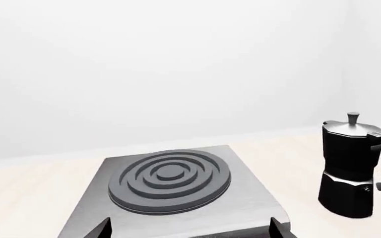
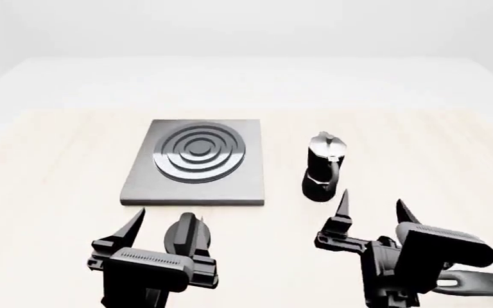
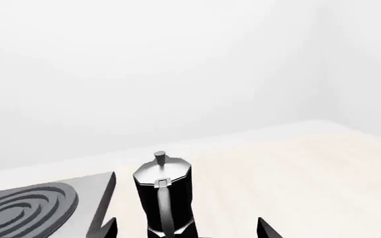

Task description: Put the frying pan on the stove.

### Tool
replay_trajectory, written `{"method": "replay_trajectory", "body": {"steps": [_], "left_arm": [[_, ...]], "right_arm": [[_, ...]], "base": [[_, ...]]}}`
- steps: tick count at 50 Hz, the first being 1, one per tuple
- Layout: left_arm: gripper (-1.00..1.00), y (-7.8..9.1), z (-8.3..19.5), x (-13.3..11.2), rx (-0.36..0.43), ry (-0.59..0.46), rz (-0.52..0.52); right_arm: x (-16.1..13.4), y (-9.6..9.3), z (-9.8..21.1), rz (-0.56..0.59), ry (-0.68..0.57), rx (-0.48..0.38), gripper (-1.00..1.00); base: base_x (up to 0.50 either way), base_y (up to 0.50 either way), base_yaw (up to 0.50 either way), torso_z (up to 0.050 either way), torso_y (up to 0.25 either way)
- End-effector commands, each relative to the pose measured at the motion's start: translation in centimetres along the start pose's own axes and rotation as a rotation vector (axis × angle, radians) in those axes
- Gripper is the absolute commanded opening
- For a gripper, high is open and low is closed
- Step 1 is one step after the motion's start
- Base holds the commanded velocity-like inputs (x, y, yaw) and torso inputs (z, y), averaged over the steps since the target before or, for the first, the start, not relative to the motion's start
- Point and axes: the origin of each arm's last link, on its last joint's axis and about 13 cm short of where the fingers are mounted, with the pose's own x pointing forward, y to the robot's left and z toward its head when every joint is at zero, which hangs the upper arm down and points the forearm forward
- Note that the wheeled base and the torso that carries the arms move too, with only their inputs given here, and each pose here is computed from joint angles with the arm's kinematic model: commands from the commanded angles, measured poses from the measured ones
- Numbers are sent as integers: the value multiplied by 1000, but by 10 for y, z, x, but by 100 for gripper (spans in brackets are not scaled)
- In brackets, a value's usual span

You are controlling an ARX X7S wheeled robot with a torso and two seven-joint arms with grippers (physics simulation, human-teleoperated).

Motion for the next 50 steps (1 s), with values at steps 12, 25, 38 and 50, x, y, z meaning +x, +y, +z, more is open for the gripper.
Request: {"method": "replay_trajectory", "body": {"steps": [12, 25, 38, 50], "left_arm": [[100, 0, -2, 0, -4, 2, -5], [100, 0, -4, 1, -9, 4, -6], [100, 0, -4, 0, -12, 6, -4], [100, 1, -6, 1, -16, 10, -4]], "right_arm": [[-13, -24, 19, -331, 11, 260, 100], [-22, -34, 12, -394, 48, 409, 100], [-16, -39, 5, -586, 2, 361, 100], [-6, -36, 3, -773, -36, 263, 100]], "base": [[0, 0, 0, 0, 0], [0, 0, 0, 0, 0], [0, 0, 0, 0, 0], [0, 0, 0, 0, 0]]}}
